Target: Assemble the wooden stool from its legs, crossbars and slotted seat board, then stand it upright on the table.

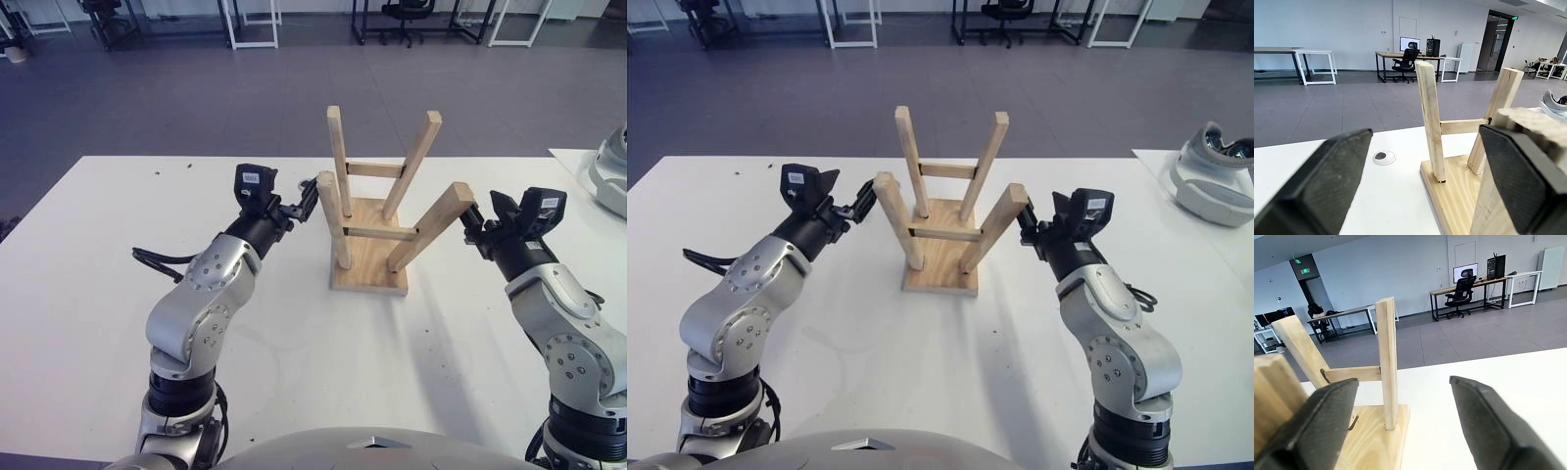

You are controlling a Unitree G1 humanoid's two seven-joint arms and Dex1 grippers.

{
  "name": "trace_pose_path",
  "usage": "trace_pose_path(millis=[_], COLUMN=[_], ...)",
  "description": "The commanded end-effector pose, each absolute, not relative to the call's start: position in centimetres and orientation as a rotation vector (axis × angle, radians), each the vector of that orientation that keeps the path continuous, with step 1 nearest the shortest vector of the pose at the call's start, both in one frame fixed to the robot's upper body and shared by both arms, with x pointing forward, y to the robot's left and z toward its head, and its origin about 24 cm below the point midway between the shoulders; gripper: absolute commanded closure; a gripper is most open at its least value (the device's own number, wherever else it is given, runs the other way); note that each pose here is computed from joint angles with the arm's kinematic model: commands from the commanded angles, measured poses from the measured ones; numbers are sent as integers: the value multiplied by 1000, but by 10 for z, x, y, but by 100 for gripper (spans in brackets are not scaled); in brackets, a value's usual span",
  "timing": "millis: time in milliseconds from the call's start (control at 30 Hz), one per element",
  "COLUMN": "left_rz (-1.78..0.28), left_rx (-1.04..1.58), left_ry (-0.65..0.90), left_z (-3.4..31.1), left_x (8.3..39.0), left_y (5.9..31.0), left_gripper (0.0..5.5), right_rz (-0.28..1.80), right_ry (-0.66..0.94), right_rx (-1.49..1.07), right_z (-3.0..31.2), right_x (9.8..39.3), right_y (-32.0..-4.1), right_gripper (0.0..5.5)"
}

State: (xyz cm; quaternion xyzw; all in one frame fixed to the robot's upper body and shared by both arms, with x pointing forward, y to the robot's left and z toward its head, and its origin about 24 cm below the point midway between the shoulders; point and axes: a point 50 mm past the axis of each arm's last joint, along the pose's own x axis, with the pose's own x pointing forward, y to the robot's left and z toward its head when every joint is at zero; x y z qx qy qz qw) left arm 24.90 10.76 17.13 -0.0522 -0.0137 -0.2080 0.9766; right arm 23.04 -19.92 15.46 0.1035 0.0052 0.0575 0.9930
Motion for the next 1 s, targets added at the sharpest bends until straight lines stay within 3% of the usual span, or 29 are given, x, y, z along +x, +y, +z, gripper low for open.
trace_pose_path(millis=[33, 167, 233, 367, 500, 567, 633, 733, 800, 833, 900, 1000], left_rz=[-559, -410, -386, -478, -416, -413, -437, -485, -565, -613, -727, -875], left_rx=[-59, 85, 121, 216, 293, 320, 340, 388, 417, 427, 457, 467], left_ry=[58, 69, 53, 90, 162, 187, 208, 240, 277, 301, 380, 449], left_z=[149, 140, 143, 133, 123, 119, 114, 109, 105, 101, 88, 71], left_x=[247, 265, 271, 269, 264, 261, 256, 250, 240, 235, 222, 210], left_y=[116, 191, 209, 225, 274, 285, 286, 284, 275, 270, 259, 233], left_gripper=[145, 145, 145, 145, 145, 145, 145, 145, 145, 145, 145, 145], right_rz=[281, 141, 177, 568, 1083, 1158, 1048, 756, 633, 598, 520, 486], right_ry=[-11, -62, -51, -46, -35, -72, -174, -372, -521, -530, -434, -32], right_rx=[224, 240, 192, -77, -159, -115, -124, -172, -127, -141, -217, -211], right_z=[157, 149, 147, 147, 150, 158, 180, 247, 304, 311, 296, 197], right_x=[232, 246, 260, 278, 234, 219, 227, 255, 255, 255, 266, 292], right_y=[-183, -227, -230, -190, -138, -114, -111, -146, -183, -197, -222, -258], right_gripper=[199, 199, 199, 199, 199, 199, 199, 199, 199, 199, 199, 199])
